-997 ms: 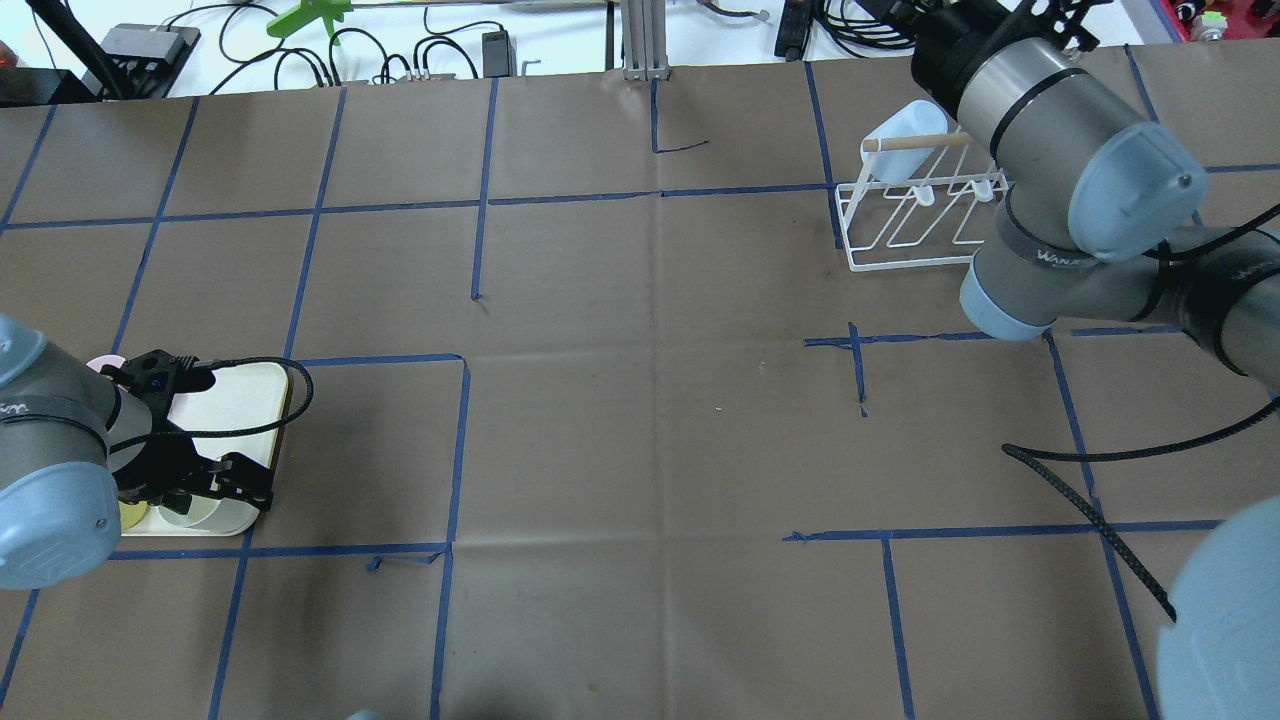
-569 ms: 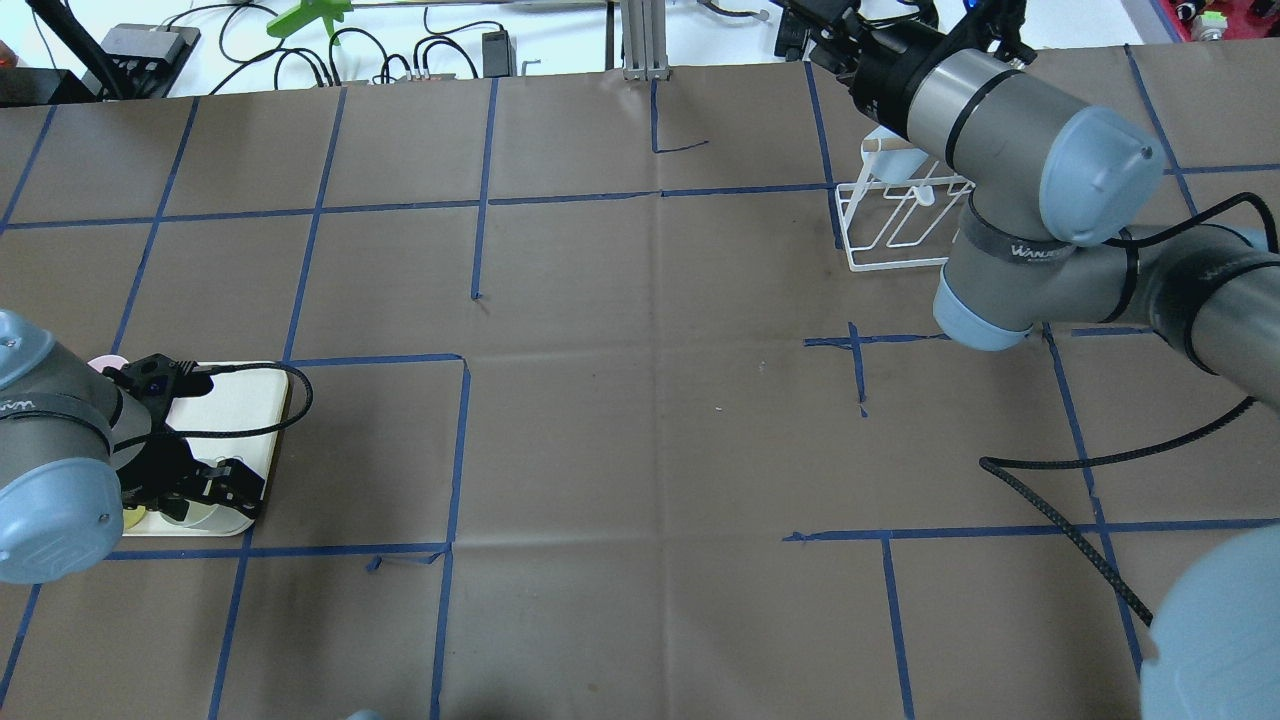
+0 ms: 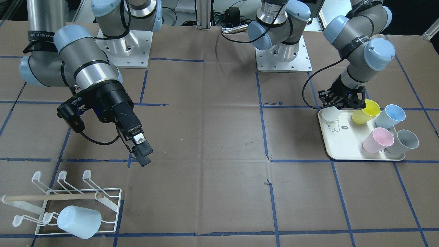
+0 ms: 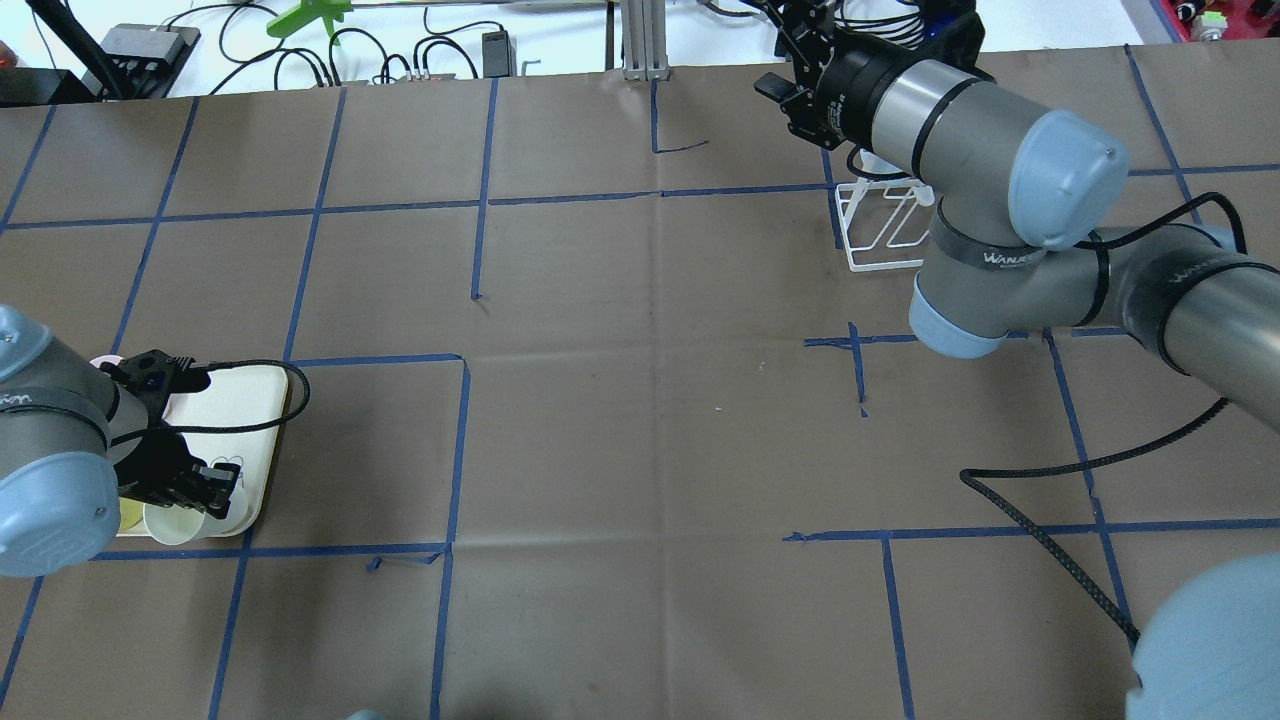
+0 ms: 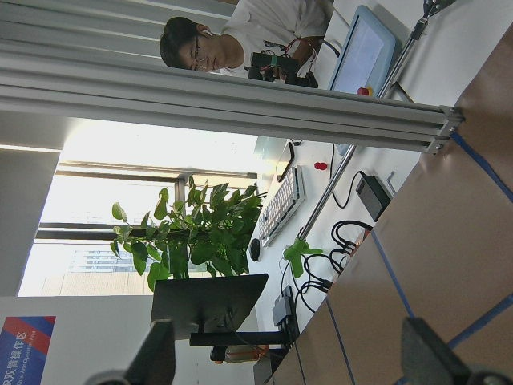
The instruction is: Transfer IKEA cup to right arm and place on rack
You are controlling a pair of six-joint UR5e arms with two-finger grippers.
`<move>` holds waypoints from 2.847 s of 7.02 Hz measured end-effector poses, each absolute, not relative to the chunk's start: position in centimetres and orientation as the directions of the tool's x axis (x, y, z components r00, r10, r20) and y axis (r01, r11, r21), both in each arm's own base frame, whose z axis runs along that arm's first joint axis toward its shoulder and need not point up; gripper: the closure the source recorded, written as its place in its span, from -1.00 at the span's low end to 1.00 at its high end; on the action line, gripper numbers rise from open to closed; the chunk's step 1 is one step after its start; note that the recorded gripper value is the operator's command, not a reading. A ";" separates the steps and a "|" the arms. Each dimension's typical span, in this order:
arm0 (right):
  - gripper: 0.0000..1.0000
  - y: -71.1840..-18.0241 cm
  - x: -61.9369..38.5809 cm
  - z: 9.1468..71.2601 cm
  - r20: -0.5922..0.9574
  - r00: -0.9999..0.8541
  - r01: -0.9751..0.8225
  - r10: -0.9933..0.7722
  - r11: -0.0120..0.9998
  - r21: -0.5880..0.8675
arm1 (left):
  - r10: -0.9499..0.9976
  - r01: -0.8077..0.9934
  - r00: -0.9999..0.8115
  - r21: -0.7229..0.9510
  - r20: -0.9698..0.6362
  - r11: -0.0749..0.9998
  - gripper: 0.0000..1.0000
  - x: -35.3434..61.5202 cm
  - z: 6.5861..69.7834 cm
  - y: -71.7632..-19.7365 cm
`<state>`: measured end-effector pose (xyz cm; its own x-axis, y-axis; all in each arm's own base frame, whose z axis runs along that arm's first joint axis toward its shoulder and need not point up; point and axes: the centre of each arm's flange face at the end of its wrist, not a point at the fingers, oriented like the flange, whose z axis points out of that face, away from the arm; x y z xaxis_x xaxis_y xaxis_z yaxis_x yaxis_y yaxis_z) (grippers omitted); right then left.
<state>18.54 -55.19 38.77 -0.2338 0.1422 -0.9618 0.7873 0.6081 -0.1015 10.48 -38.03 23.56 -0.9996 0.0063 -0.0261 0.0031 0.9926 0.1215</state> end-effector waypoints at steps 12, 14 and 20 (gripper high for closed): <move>-0.99 -53.2 20.8 36.5 -0.952 -0.235 0.775 0.194 0.629 -0.063 | 0.248 0.204 -0.957 -0.255 0.154 0.945 1.00 4.4 48.4 -57.0; -0.99 -53.2 20.6 36.4 -0.951 -0.232 0.801 0.202 0.594 -0.069 | 0.374 0.228 -0.900 -0.487 0.225 0.843 1.00 0.5 46.6 -59.4; -0.99 -53.2 20.6 36.2 -0.952 -0.121 0.825 0.280 0.561 0.060 | 0.691 0.347 -0.720 -0.829 0.063 0.438 0.99 -14.2 38.3 -51.9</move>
